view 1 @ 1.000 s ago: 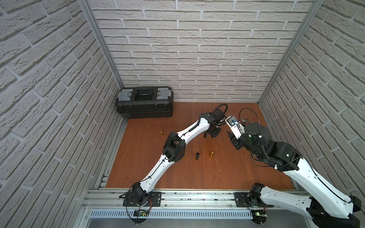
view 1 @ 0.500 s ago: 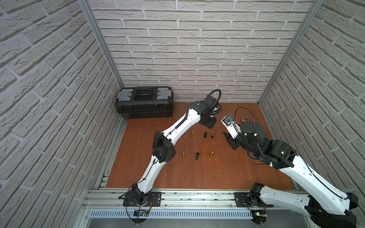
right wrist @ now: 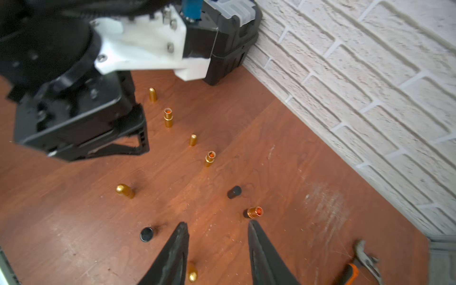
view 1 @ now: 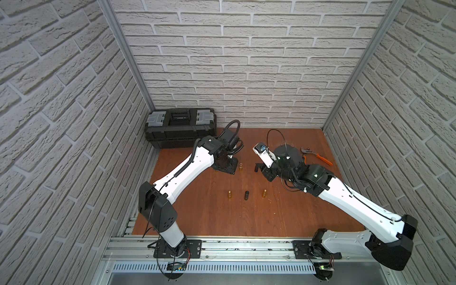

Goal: Open the lipstick cap
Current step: Pick up the lipstick at the center of the board.

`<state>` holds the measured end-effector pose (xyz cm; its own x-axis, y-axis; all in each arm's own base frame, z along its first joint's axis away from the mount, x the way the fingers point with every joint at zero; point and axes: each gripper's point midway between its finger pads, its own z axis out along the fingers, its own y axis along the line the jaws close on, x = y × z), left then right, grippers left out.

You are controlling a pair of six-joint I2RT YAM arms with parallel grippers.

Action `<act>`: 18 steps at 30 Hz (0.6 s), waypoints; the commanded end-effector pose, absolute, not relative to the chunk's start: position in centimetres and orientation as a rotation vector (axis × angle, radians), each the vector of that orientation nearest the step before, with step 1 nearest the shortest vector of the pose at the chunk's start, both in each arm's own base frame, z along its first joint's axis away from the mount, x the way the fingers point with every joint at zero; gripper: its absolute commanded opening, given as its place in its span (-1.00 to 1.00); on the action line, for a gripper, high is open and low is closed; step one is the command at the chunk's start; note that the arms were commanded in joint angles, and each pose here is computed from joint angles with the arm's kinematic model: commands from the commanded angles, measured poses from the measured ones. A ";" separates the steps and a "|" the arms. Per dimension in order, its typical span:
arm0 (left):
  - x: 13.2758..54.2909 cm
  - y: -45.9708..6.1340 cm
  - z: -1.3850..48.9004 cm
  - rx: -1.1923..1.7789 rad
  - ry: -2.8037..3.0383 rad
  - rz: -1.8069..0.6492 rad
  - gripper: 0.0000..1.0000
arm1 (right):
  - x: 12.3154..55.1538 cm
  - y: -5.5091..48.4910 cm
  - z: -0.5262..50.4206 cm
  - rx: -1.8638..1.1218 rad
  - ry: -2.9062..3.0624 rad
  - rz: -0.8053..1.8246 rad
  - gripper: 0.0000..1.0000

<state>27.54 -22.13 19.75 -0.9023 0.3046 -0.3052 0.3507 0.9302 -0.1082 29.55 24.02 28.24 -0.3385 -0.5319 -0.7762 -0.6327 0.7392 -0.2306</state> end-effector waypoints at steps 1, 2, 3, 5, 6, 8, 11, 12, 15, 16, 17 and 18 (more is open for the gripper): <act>26.3 -20.8 19.7 0.353 2.785 -0.236 0.18 | 30.1 27.1 29.2 -0.873 1.969 0.272 -0.19; 25.8 -20.5 19.2 0.339 2.791 -0.236 0.18 | 30.3 27.4 29.1 -0.878 1.973 0.273 -0.20; 25.3 -20.3 18.8 0.329 2.791 -0.237 0.18 | 30.4 27.7 29.1 -0.883 1.972 0.274 -0.20; 24.6 -19.7 17.7 0.319 2.799 -0.200 0.18 | 30.5 28.0 29.1 -0.885 1.963 0.278 -0.20; 24.3 -19.7 17.3 0.321 2.802 -0.192 0.18 | 30.6 28.0 29.3 -0.878 1.961 0.278 -0.20; 23.9 -20.0 16.2 0.335 2.817 -0.177 0.18 | 30.7 28.0 29.2 -0.873 1.968 0.269 -0.20; 23.5 -20.9 14.9 0.389 2.834 -0.135 0.17 | 30.8 27.7 29.0 -0.863 1.975 0.253 -0.20; 23.4 -21.2 14.4 0.404 2.841 -0.124 0.17 | 30.8 27.6 29.0 -0.863 1.976 0.248 -0.20; 23.2 -22.0 12.9 0.424 2.865 -0.105 0.16 | 31.0 27.3 29.3 -0.853 1.982 0.225 -0.21; 23.2 -22.1 12.5 0.426 2.871 -0.098 0.16 | 31.0 27.1 29.3 -0.847 1.983 0.215 -0.20; 23.2 -22.1 11.9 0.431 2.882 -0.086 0.15 | 31.0 26.9 29.5 -0.840 1.979 0.208 -0.20; 23.2 -22.1 11.5 0.436 2.888 -0.068 0.15 | 30.9 26.7 29.6 -0.836 1.979 0.203 -0.20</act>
